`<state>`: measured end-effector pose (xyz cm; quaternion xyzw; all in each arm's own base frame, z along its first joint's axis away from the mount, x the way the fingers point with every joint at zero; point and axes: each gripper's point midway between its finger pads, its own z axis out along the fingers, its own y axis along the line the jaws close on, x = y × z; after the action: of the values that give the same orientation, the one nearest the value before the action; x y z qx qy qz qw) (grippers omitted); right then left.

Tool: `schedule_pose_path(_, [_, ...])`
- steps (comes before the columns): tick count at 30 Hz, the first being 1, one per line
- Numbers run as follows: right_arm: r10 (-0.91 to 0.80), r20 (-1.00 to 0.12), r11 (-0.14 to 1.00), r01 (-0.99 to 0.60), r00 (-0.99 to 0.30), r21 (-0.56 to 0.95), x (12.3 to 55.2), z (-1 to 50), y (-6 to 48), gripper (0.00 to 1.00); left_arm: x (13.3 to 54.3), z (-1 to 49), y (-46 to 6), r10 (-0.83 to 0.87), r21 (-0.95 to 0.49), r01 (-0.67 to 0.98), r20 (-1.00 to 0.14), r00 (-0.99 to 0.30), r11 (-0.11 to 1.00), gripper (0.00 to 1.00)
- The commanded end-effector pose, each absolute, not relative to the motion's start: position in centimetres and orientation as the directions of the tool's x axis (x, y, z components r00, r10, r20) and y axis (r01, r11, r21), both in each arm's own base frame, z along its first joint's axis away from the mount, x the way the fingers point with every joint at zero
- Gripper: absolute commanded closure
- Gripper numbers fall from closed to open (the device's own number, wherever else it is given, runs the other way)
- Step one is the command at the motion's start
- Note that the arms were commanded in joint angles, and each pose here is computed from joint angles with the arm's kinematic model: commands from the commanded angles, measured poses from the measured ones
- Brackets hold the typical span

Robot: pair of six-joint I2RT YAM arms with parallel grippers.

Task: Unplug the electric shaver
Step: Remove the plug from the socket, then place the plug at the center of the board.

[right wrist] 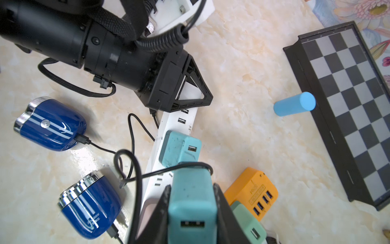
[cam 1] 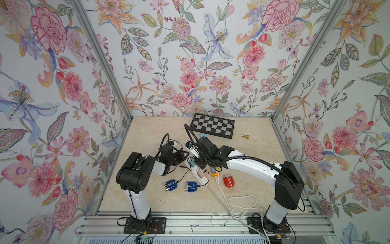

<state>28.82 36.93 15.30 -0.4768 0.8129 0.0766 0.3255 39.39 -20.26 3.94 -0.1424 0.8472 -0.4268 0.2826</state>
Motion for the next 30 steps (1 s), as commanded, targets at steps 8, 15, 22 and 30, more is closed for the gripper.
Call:
schedule_pose_path(8, [-0.791, -0.538, 0.472, -0.851, -0.293, -0.231, 26.8, 13.2, 36.2, 1.0, 40.0, 1.7, -19.2, -0.413, -0.718, 0.037, -0.441, -0.797, 0.695, 1.0])
schedule_pose_path(15, [-0.804, -0.514, 0.479, -0.838, -0.3, -0.26, 26.3, 13.1, 34.7, 1.0, 40.0, 1.2, -18.7, -0.403, -0.702, 0.03, -0.442, -0.802, 0.711, 0.98])
schedule_pose_path(22, [-0.806, -0.506, 0.472, -0.85, -0.308, -0.235, 25.9, 12.3, 35.1, 0.99, 40.2, 2.0, -18.5, -0.368, -0.676, 0.064, -0.475, -0.8, 0.734, 0.73])
schedule_pose_path(30, [-0.812, -0.493, 0.478, -0.841, -0.314, -0.251, 26.5, 11.8, 34.8, 0.97, 40.3, 4.3, -17.6, -0.302, -0.592, 0.114, -0.556, -0.774, 0.798, 0.54])
